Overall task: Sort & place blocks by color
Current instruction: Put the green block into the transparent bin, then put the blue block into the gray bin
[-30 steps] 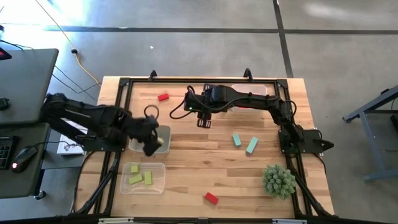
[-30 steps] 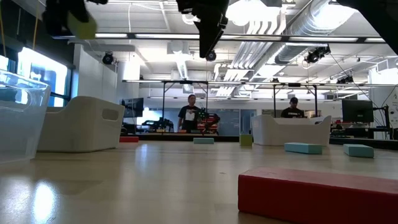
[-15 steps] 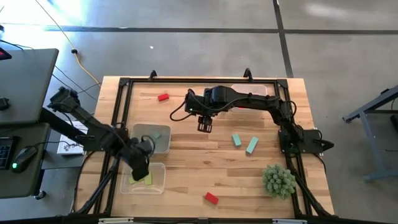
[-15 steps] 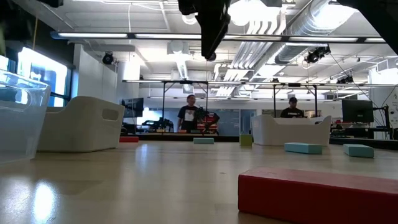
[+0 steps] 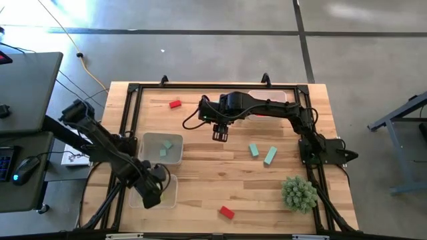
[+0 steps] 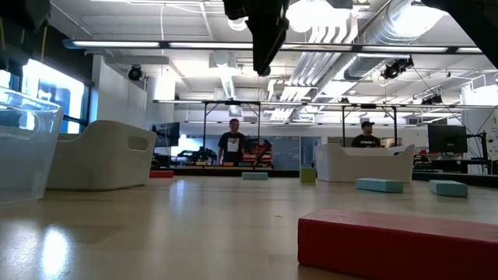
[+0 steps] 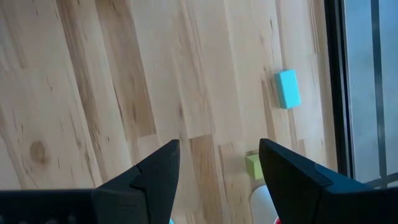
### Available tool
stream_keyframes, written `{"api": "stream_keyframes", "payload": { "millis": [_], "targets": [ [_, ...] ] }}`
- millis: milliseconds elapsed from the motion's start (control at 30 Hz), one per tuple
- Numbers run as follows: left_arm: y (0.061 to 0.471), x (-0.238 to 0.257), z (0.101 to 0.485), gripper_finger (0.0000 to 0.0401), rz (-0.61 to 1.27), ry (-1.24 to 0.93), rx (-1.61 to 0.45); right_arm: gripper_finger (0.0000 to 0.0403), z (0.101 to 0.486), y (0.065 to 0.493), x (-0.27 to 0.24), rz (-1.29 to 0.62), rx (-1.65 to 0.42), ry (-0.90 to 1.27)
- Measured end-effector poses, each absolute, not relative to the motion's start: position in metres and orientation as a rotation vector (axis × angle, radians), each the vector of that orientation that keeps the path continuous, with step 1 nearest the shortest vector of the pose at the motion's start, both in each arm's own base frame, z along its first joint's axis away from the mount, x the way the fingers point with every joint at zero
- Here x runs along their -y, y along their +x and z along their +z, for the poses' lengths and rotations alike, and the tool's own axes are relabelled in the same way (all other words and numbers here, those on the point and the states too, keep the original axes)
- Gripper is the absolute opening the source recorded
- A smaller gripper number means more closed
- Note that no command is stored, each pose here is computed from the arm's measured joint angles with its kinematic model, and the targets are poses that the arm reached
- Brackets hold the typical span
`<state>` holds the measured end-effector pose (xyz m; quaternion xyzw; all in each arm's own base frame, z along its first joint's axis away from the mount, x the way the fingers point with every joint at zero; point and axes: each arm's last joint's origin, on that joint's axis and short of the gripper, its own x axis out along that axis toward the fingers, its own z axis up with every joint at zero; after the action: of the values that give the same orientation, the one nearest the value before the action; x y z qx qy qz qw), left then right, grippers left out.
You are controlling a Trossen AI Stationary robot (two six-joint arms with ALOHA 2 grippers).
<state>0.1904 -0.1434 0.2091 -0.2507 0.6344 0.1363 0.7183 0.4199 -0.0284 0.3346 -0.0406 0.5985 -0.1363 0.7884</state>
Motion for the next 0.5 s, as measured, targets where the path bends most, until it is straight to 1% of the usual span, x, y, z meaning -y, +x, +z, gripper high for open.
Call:
{"api": "stream_keyframes", "payload": {
  "millis": [133, 367, 500],
  "targets": [
    [0.1911, 0.145, 0.2028, 0.0144, 0.327, -0.562, -1.454, 0.0209, 0.3344, 0.4194, 0.0283, -0.293, -1.295, -0.088],
    [0.1913, 0.145, 0.2014, 0.0192, 0.329, -0.575, -1.479, 0.0209, 0.334, 0.4177, 0.0282, -0.295, -1.312, -0.087],
    [0.1903, 0.1457, 0.2015, 0.0206, 0.308, -0.595, -1.518, 0.0209, 0.333, 0.4135, 0.028, -0.304, -1.354, -0.079]
  ]
}}
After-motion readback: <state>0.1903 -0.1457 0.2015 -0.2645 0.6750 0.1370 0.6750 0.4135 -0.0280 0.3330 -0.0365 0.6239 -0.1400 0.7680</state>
